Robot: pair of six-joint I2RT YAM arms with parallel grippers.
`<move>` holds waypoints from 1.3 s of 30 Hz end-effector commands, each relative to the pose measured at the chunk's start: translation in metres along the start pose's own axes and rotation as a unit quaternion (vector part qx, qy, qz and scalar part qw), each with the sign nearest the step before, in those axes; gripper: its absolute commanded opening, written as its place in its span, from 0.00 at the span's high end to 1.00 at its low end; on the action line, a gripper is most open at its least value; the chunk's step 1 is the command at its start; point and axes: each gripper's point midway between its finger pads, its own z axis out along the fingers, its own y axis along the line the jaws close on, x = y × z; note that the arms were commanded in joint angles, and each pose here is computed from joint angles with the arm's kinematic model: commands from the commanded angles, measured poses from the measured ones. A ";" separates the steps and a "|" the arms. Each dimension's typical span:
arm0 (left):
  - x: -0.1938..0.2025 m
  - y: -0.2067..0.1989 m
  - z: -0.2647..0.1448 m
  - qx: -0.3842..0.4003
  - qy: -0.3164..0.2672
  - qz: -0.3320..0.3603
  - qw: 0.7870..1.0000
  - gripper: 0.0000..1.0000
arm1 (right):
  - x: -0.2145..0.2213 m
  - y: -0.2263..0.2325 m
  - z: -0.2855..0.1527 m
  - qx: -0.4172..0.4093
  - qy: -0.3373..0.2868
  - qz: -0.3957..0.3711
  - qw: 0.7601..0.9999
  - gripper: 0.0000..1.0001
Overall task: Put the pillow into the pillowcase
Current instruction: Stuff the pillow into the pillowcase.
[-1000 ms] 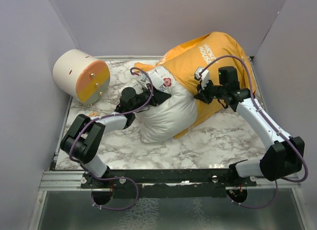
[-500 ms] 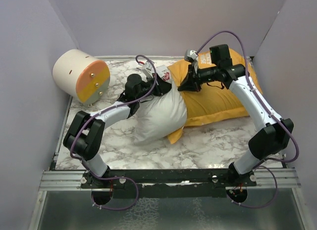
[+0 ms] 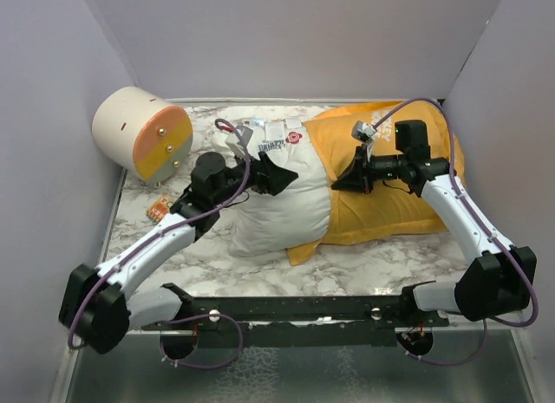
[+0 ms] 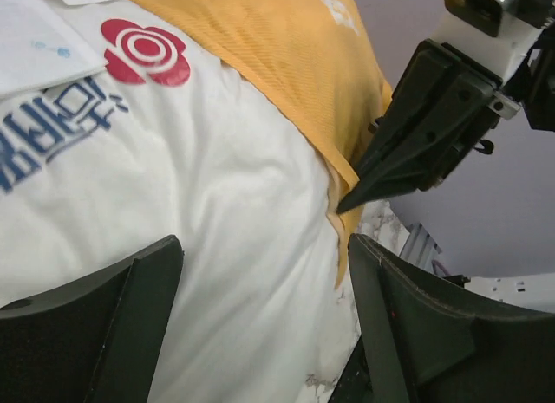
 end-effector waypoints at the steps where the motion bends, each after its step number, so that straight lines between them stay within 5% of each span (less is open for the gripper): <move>1: 0.010 0.001 -0.064 -0.078 0.030 0.035 0.996 0.18 | -0.023 0.008 -0.007 -0.012 -0.037 -0.047 0.998 0.99; 8: 0.070 -0.021 -0.109 -0.092 0.097 -0.004 0.991 0.22 | -0.035 0.018 -0.011 -0.031 -0.052 -0.054 0.997 0.99; 14: 0.120 -0.021 -0.101 -0.148 0.144 0.098 0.973 0.17 | -0.035 0.024 -0.013 -0.039 -0.056 -0.062 0.996 0.99; 25: 0.086 0.019 -0.082 -0.180 -0.008 0.341 0.923 0.05 | -0.028 0.026 -0.011 -0.049 -0.052 -0.057 0.996 0.99; 32: 0.073 0.035 -0.037 -0.145 -0.015 0.305 0.941 0.10 | -0.036 0.034 -0.011 -0.087 -0.060 -0.051 0.993 0.99; 34: 0.075 0.034 -0.024 -0.120 -0.003 0.291 0.949 0.17 | -0.045 0.036 -0.011 -0.098 -0.063 -0.051 0.992 0.99; 39: 0.090 0.034 0.006 -0.058 0.049 0.237 0.969 0.55 | -0.073 0.036 0.013 -0.106 -0.041 -0.079 0.990 0.99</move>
